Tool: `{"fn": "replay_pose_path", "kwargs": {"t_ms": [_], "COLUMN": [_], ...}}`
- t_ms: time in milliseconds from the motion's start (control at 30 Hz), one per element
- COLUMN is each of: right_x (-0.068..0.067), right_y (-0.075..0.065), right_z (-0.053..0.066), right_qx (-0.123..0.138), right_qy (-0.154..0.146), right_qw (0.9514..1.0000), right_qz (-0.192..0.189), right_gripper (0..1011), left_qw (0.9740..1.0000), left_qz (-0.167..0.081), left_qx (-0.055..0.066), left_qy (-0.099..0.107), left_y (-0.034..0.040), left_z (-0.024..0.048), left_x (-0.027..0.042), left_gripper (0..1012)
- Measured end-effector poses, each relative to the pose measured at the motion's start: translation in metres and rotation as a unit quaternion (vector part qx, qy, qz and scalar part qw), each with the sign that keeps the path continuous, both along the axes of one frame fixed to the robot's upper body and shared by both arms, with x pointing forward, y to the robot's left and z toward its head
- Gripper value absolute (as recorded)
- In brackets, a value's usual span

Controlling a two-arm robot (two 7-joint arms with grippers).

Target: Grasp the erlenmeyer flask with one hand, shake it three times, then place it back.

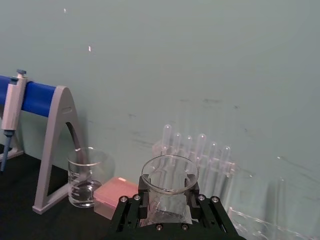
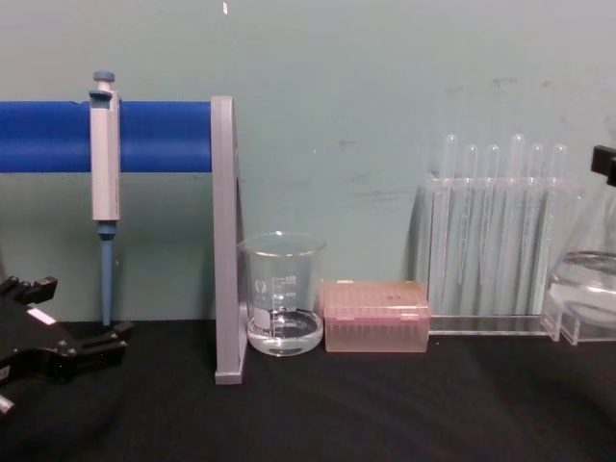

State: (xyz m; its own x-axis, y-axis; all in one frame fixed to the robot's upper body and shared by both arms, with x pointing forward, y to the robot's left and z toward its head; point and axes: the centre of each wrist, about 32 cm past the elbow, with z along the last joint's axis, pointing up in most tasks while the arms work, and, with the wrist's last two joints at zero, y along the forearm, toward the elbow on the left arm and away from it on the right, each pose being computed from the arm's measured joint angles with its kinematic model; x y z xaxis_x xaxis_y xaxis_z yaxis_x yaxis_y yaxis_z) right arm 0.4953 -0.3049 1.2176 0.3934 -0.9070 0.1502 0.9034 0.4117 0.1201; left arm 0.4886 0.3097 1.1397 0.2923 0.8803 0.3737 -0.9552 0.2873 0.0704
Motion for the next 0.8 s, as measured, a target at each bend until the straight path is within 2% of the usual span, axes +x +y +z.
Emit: {"fn": "replay_pose_path", "kwargs": {"t_ms": [200,300,433,467,567,667,800], "right_x": [0.001,0.005,0.012,0.016,0.02,0.026,0.03], "right_y": [0.002,0.009,0.022,0.029,0.038,0.054,0.067], "right_z": [0.0,-0.001,-0.001,0.0,0.0,0.002,0.003], "right_qx": [-0.001,-0.001,0.005,0.007,0.011,0.014,0.017], "right_qy": [0.002,0.004,0.006,0.006,0.007,0.007,0.006], "right_qw": [0.9999,0.9993,0.9961,0.9938,0.9893,0.9798,0.9712], "right_qz": [0.011,0.038,0.087,0.111,0.145,0.199,0.238], "right_gripper": [450,449,450,449,449,450,450], "left_qw": [1.0,1.0,1.0,1.0,1.0,1.0,1.0], "left_qz": [0.0,0.0,0.0,0.0,0.0,0.0,0.0], "left_qx": [0.0,0.0,0.0,0.0,0.0,0.0,0.0], "left_qy": [0.0,0.0,0.0,0.0,0.0,0.0,0.0], "left_y": [0.0,0.0,0.0,0.0,0.0,0.0,0.0], "left_z": [0.0,0.0,0.0,0.0,0.0,0.0,0.0], "left_x": [0.0,0.0,0.0,0.0,0.0,0.0,0.0], "left_gripper": [1001,1001,1001,1001,1001,1001,1001]}}
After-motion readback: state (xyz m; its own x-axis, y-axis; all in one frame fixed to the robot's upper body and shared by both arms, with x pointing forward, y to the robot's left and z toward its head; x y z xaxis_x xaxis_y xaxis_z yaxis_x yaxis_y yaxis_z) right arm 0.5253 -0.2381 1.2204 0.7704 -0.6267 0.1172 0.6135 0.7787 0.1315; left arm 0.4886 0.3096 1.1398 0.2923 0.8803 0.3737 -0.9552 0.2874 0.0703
